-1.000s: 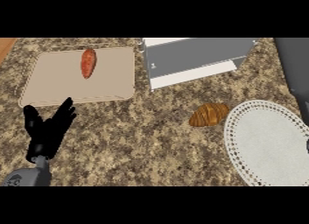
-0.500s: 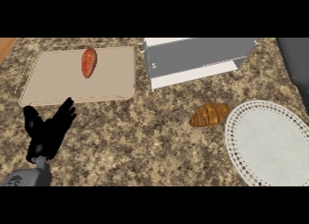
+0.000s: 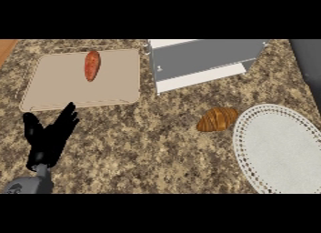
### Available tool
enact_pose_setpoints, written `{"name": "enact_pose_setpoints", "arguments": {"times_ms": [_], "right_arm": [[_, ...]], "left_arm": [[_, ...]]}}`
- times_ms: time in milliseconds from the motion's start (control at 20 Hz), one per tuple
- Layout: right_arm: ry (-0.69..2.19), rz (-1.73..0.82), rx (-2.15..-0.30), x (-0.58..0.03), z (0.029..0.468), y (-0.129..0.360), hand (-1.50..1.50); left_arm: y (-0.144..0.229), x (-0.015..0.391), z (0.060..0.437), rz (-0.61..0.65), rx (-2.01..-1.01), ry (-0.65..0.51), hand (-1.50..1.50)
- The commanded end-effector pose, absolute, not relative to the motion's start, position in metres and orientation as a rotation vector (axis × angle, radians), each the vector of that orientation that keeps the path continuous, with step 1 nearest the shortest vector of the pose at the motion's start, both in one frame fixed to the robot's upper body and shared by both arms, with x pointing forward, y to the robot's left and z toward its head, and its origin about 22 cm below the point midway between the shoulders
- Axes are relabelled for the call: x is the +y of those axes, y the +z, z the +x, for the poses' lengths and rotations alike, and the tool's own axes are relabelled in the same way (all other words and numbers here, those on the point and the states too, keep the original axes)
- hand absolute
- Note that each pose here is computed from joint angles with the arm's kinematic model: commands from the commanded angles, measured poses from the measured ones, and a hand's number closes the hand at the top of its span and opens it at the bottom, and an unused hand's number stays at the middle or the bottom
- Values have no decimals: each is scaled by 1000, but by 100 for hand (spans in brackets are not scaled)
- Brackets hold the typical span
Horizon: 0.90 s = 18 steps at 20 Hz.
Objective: Pick the cupcake from the placemat and place it in the tiered shelf
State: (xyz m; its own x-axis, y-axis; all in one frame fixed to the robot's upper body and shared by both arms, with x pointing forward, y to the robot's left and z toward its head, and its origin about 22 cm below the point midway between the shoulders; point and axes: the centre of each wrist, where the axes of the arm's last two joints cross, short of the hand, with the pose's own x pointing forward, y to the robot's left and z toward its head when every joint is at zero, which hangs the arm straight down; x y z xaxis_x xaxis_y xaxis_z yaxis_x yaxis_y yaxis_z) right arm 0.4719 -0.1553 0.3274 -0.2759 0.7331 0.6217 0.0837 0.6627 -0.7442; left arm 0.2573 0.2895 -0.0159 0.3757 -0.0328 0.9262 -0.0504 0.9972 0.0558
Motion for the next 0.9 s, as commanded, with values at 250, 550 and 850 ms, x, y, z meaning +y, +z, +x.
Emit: {"name": "enact_pose_setpoints", "arguments": {"times_ms": [250, 550, 850], "right_arm": [[374, -407, -1802, -171, 473, 344, -150], [188, -217, -1811, -182, 468, 368, -150], [-32, -376, -1831, -231, 463, 382, -150]], "left_arm": [[-33, 298, 243, 89, -1145, 16, 0], [-19, 295, 263, 79, -1133, 28, 0], [-25, 284, 255, 83, -1131, 28, 0]]}}
